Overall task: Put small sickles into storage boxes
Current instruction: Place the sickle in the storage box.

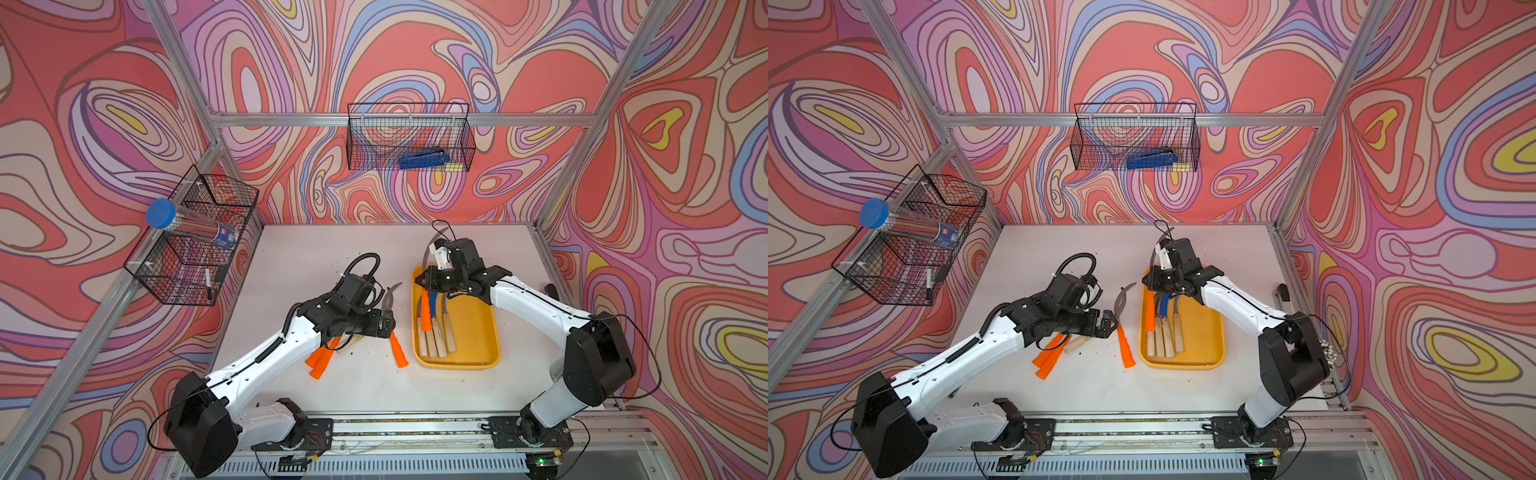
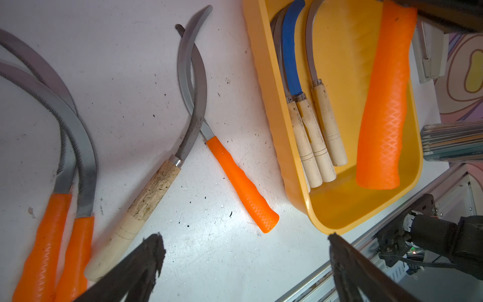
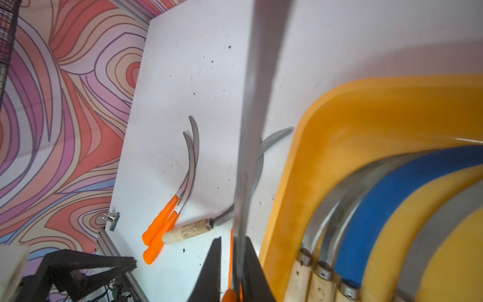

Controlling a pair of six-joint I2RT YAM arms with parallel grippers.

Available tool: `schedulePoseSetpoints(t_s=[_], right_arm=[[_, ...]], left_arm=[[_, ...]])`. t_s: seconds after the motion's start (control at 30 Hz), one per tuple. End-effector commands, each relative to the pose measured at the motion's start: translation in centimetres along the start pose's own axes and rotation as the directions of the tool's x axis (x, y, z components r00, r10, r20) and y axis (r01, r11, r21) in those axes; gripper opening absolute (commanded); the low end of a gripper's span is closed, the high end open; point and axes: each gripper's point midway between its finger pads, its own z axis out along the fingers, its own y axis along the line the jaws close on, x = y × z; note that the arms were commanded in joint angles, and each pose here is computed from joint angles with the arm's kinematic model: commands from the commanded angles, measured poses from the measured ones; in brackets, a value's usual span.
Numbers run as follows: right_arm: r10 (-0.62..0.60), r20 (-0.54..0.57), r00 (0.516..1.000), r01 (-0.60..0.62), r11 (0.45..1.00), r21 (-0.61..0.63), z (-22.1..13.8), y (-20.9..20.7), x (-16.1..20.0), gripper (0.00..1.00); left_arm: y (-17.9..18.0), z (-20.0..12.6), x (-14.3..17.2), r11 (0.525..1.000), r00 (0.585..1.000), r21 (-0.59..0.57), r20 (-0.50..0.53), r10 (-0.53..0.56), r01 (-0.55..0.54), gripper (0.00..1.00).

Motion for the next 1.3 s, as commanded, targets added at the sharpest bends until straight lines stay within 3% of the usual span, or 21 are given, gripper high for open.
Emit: schedulePoseSetpoints(t_s=[0.0, 0.23, 0.63, 1.03, 1.13, 1.27], right_arm=[[-0.043, -0.046, 0.998, 0.046, 0.997, 0.062, -0.8, -2.2, 1.7, 0.00], [-0.027, -0.073, 0.997, 0.039, 0.986, 0.164, -1.5, -6.2, 3.2, 0.00], [-0.016, -0.119, 0.993, 0.045, 0.969, 0.242, 0.4, -9.6, 5.6, 0.00], [-0.013, -0.143, 0.990, 0.053, 0.959, 0.280, 2.0, -11.1, 5.9, 0.00], [-0.011, -0.156, 0.988, 0.056, 0.956, 0.287, 2.4, -11.4, 6.0, 0.07], [-0.013, -0.154, 0.988, 0.058, 0.956, 0.289, 2.4, -11.3, 5.7, 0.25]], left_arm=[[-0.4, -0.6, -0.2, 1.000, 1.000, 0.018, 0.023, 0.020, -0.020, 1.00], [-0.6, -0.8, -0.9, 1.000, 0.998, 0.023, 0.055, 0.018, -0.020, 1.00], [-0.7, -2.1, -3.4, 0.999, 0.977, 0.032, 0.211, -0.024, 0.018, 1.00], [-1.1, -0.7, -2.0, 0.997, 0.987, 0.075, 0.162, 0.025, -0.037, 1.00], [-1.9, 0.1, -1.2, 0.991, 0.994, 0.125, 0.105, 0.029, -0.042, 1.00], [-2.1, 0.7, -0.8, 0.990, 0.996, 0.139, 0.081, 0.025, -0.036, 1.00]])
